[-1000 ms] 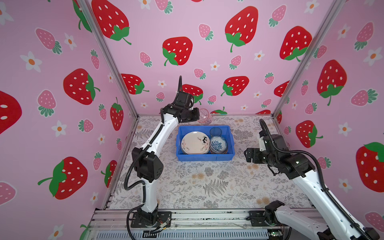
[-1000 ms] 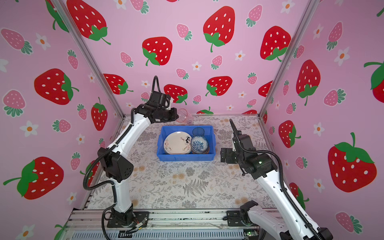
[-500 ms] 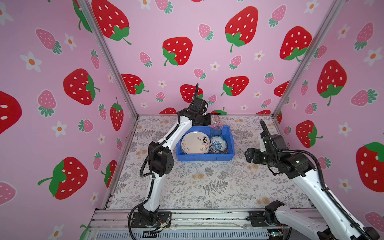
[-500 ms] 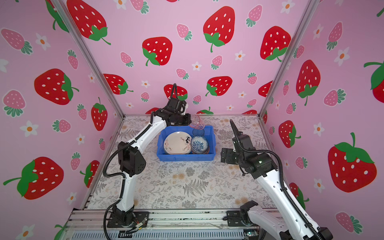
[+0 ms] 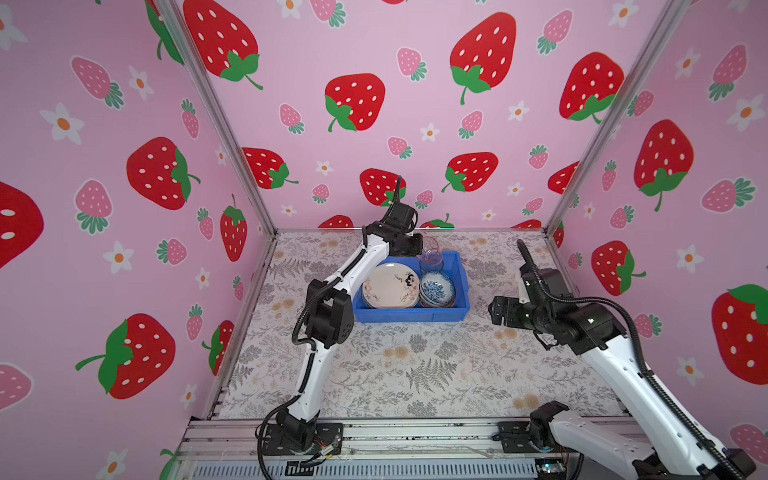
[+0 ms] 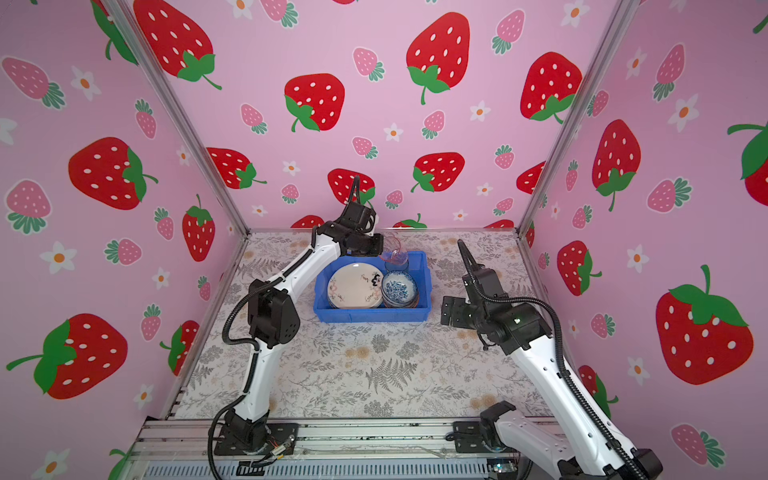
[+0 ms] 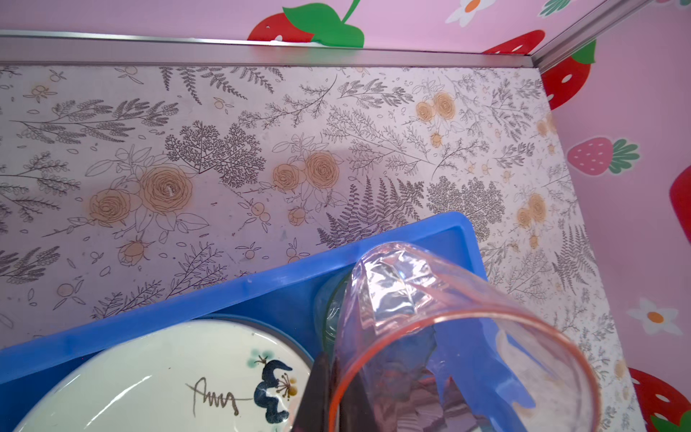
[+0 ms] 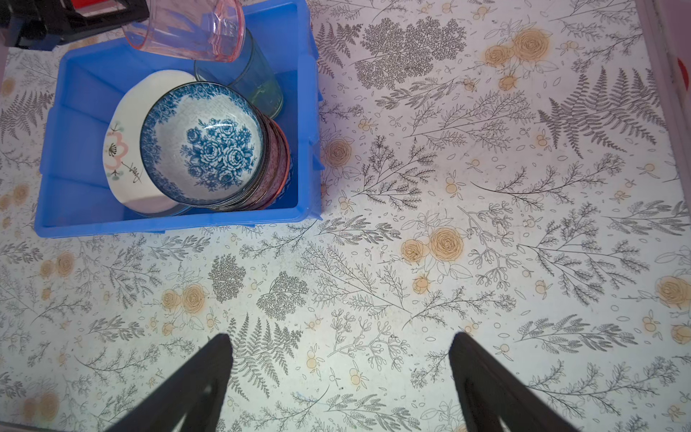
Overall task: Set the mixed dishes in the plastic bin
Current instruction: 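Carry the pink-rimmed cup over the bin with the left gripper, then lower the pink-rimmed cup beside the green cup in the bin with the left gripper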
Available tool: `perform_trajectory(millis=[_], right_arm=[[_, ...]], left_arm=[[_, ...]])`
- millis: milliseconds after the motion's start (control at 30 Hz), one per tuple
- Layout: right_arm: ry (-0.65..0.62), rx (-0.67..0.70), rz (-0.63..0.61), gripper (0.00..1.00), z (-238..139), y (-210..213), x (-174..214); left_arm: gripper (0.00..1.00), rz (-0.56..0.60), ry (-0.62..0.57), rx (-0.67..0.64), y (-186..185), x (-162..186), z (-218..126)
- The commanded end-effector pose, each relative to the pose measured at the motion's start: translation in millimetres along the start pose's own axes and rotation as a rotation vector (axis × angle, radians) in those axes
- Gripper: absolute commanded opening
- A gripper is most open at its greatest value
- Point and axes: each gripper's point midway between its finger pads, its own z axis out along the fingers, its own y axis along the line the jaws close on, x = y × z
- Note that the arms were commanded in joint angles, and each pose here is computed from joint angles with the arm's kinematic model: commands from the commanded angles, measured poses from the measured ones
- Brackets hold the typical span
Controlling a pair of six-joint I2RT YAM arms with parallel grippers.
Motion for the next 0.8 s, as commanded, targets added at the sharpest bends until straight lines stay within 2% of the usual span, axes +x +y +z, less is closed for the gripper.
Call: perform_trajectory(millis=[0, 333, 767], right_arm=[[-0.009, -0.001, 0.004, 0.94, -2.5, 2.0, -4.8], [0.001, -0.006, 0.001, 0.94, 3.2, 3.3, -2.3], [-0.003, -0.009, 0.005, 0.94, 2.1, 2.0, 0.5]], left_arm=[[0.0, 0.043, -0.047, -0.011, -6.4, -16.0, -11.9], [0.0, 0.066, -0.039, -0.067, 1.9, -12.7, -11.6], [0.0, 0.074, -0.057, -0.065, -3.6, -16.1, -26.4]])
